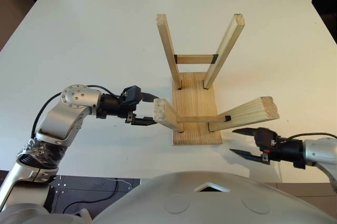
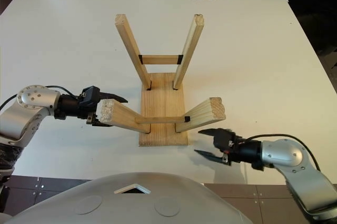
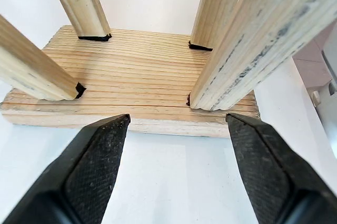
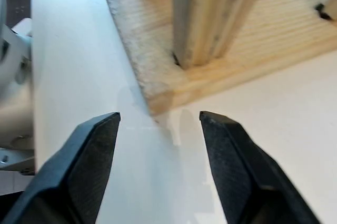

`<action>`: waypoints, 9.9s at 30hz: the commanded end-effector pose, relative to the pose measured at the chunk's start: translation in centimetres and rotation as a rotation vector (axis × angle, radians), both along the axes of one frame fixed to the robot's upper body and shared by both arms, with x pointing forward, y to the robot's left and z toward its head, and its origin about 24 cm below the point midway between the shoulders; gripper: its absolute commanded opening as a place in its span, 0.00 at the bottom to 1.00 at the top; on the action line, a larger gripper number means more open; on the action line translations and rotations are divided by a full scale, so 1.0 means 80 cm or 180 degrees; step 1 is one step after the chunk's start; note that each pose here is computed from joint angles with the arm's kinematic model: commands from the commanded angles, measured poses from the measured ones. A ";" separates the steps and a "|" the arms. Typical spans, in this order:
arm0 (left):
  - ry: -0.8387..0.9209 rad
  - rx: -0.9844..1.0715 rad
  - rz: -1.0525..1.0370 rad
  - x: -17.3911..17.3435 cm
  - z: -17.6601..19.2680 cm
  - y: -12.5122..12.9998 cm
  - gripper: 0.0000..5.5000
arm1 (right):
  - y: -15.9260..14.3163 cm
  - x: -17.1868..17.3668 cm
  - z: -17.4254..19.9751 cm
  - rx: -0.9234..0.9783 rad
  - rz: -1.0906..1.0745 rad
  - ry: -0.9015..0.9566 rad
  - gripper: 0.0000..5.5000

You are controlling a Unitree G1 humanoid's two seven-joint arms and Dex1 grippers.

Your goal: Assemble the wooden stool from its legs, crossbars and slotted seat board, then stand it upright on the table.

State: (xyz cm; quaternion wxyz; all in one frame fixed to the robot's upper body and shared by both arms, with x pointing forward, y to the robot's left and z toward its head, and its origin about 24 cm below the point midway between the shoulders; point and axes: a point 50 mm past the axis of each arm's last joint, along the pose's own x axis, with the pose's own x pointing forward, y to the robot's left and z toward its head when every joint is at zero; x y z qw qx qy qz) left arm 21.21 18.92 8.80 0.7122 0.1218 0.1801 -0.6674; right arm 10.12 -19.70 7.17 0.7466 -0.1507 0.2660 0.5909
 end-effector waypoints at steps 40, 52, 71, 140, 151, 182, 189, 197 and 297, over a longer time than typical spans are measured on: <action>-0.0065 -0.0439 0.0714 -0.024 0.025 -0.025 0.62 | 0.009 0.079 -0.090 -0.0438 -0.1496 -0.0613 0.51; -0.0235 0.0644 0.1870 0.030 -0.026 0.122 0.50 | 0.007 0.058 -0.085 -0.0462 -0.1428 -0.0588 0.51; -0.1141 0.0648 0.0800 -0.009 -0.123 0.044 0.50 | 0.039 0.022 -0.067 -0.0441 -0.0962 -0.0459 0.51; -0.0032 0.0231 0.0317 -0.035 -0.069 0.035 0.50 | -0.046 0.133 -0.037 0.0027 0.0259 -0.0414 0.51; 0.0015 0.0300 0.0118 -0.037 -0.078 0.030 0.50 | -0.049 0.112 -0.047 0.0046 0.0445 -0.0112 0.51; 0.0362 -0.0574 -0.0211 -0.048 0.010 0.002 0.26 | -0.013 0.044 0.017 0.1161 0.0236 0.0555 0.25; 0.0588 -0.1548 -0.0345 -0.057 0.091 -0.014 0.26 | 0.000 0.044 0.113 0.2328 0.0022 0.0347 0.25; 0.0683 -0.2489 0.0023 -0.024 0.142 -0.020 0.26 | 0.017 0.060 0.151 0.3356 -0.0298 0.0190 0.25; -0.1492 -0.0542 0.4159 0.078 -0.079 -0.014 0.67 | -0.006 0.200 -0.062 0.0694 -0.4282 -0.2136 0.57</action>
